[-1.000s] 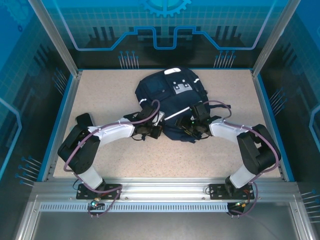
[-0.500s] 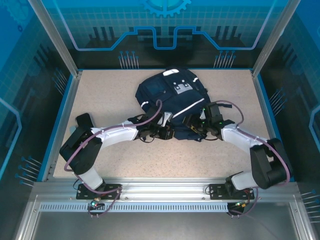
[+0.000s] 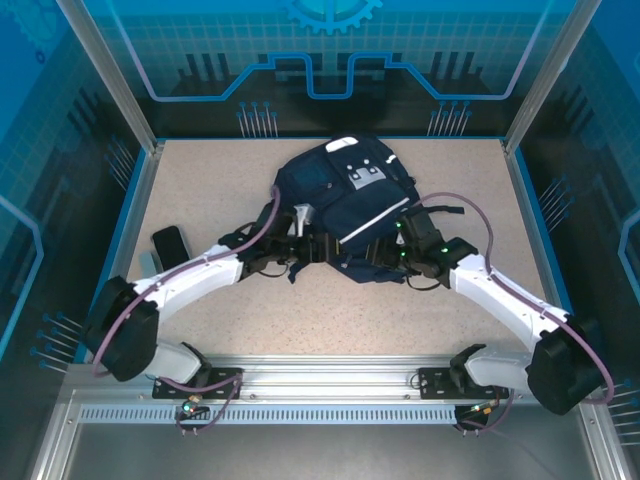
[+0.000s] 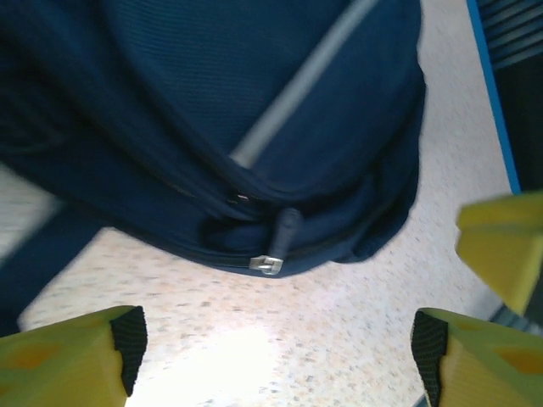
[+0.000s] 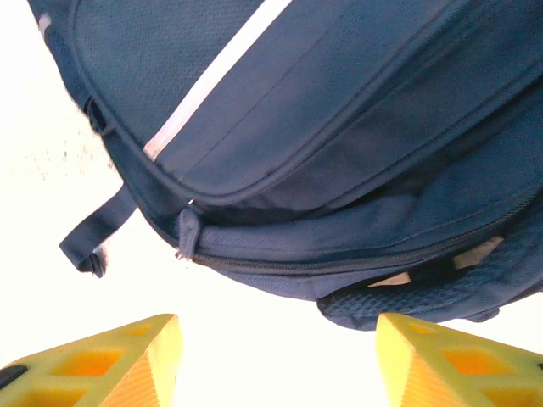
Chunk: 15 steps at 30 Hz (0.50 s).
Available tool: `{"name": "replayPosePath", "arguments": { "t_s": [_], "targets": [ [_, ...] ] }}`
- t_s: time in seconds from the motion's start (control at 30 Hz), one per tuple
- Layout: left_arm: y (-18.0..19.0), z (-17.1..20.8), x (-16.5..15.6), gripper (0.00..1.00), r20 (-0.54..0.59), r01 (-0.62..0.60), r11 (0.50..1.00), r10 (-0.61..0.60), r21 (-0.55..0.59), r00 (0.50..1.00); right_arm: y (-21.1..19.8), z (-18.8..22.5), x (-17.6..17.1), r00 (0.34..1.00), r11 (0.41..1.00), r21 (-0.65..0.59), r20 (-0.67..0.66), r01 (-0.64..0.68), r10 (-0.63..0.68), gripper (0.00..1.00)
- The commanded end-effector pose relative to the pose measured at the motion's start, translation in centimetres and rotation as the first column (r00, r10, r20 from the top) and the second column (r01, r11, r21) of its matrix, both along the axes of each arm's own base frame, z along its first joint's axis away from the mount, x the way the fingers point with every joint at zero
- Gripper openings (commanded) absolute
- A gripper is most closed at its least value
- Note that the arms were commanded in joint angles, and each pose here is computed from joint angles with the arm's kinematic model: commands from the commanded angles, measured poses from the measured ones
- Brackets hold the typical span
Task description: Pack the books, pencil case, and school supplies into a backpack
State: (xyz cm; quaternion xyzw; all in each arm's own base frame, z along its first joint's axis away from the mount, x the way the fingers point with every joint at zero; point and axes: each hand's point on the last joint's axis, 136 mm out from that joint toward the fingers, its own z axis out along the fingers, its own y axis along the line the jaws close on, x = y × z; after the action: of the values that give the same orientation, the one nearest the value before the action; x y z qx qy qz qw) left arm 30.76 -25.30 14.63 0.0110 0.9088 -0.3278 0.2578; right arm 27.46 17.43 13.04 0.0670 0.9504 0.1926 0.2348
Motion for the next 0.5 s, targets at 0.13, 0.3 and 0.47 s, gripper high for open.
{"name": "replayPosePath", "arguments": {
  "t_s": [0.13, 0.3, 0.47],
  "targets": [
    [7.8, -2.4, 0.0, 0.97, -0.068, -0.338, 0.939, 0.342, 0.065, 0.937, 3.9, -1.1, -0.2, 0.997, 0.988, -0.148, -0.061, -0.046, 0.037, 0.57],
    [9.6, -2.9, -0.6, 0.98, -0.081, -0.369, 0.927, 0.374, 0.071, 0.924, 6.0, -2.5, 0.9, 0.997, 0.967, -0.254, -0.069, 0.005, -0.024, 0.51],
    [10.4, -2.5, -1.3, 0.99, -0.066, -0.380, 0.922, 0.384, 0.066, 0.921, 6.3, -3.2, 2.5, 0.992, 0.935, -0.342, -0.046, 0.095, -0.117, 0.51]
  ]
}}
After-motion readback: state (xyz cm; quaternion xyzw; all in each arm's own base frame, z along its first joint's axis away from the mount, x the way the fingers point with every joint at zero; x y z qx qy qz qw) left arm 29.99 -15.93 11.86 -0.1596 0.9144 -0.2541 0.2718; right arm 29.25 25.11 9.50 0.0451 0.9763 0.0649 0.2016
